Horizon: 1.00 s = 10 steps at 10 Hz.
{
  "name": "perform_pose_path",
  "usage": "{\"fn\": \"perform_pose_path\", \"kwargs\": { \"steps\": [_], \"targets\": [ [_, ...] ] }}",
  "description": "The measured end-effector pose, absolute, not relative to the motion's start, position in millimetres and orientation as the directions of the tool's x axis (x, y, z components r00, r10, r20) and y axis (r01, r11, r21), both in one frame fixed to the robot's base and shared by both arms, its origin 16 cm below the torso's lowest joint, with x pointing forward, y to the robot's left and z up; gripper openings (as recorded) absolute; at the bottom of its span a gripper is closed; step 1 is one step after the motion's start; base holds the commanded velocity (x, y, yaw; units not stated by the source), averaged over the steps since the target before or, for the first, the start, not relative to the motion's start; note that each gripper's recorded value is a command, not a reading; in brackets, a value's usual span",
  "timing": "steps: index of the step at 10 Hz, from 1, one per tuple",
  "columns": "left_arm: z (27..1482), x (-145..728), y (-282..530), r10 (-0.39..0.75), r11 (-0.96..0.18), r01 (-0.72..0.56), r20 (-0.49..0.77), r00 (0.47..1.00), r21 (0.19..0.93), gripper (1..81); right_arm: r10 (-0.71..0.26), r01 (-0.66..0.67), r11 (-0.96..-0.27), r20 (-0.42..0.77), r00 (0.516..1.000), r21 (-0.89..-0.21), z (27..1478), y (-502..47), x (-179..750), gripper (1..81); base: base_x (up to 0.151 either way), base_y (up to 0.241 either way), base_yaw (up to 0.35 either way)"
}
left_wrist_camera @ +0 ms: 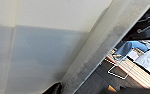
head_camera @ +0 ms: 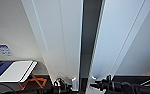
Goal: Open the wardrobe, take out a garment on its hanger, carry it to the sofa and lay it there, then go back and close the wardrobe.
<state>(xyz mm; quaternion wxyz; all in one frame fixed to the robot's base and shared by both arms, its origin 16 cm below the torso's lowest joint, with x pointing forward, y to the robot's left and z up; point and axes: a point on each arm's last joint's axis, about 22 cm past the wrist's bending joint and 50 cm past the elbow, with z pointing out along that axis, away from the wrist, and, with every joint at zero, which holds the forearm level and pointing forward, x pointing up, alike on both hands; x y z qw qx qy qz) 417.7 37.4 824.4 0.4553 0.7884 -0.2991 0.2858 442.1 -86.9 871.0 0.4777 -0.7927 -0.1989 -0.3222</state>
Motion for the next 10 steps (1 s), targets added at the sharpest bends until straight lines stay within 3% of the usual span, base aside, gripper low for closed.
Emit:
{"fn": "perform_pose_path", "kwargs": {
  "steps": [10],
  "targets": [
    [823,359,86,-0.234,-0.412,-0.716,0.694,0.681,0.564,81.1,0.031,0.586,-0.478,0.654,0.756,-0.654,856,-112,405,81.1,0.000,0.000,0.000]
  ]
}}
